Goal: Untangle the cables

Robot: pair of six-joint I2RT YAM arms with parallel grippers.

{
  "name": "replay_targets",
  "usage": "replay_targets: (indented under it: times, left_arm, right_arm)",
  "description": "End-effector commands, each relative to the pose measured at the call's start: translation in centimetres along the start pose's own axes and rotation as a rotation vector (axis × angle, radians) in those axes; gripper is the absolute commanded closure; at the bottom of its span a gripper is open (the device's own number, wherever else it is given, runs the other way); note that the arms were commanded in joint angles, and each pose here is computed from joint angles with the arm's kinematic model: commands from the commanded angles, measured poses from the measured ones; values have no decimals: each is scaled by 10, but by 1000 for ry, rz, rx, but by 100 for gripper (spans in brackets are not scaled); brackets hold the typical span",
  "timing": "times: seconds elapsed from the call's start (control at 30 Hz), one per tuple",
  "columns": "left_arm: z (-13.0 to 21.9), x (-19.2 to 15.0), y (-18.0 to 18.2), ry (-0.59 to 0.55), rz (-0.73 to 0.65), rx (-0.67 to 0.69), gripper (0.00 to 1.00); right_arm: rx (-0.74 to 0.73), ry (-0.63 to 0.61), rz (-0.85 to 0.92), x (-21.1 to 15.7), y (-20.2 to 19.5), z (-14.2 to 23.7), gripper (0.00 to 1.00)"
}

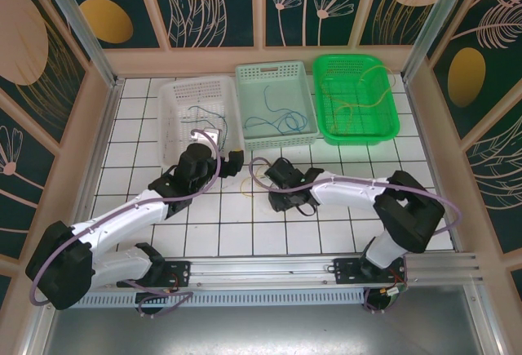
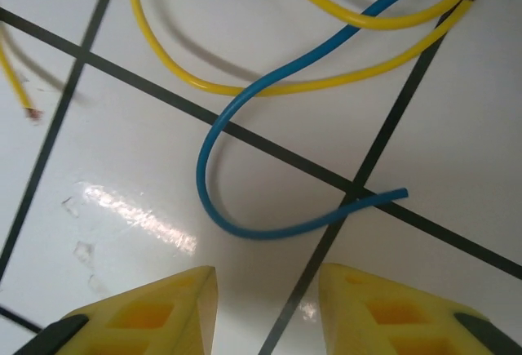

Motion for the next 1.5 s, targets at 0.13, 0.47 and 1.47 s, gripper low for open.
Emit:
replay_targets:
  times: [0.13,0.47,1.47]
  left_arm:
    - [4,-5,3,13,-10,11,3]
    - [10,-13,10,28,-5,39,2]
    - [4,-22,5,65,-19,-5,2]
  right_arm:
    - [-17,-78,16,28,6,18,52]
    - [25,23,4,24,17,-25,54]
    - [133,-197,-122,29,-22,56,100]
Point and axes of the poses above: each hand's point on the last joint's axis, 136 mm out from that joint toward the fingers, its own z axis back along the fingers, its own y axis along the line the jaws close on, x = y × z, the point moved 5 cm from there along z, back along the fingers
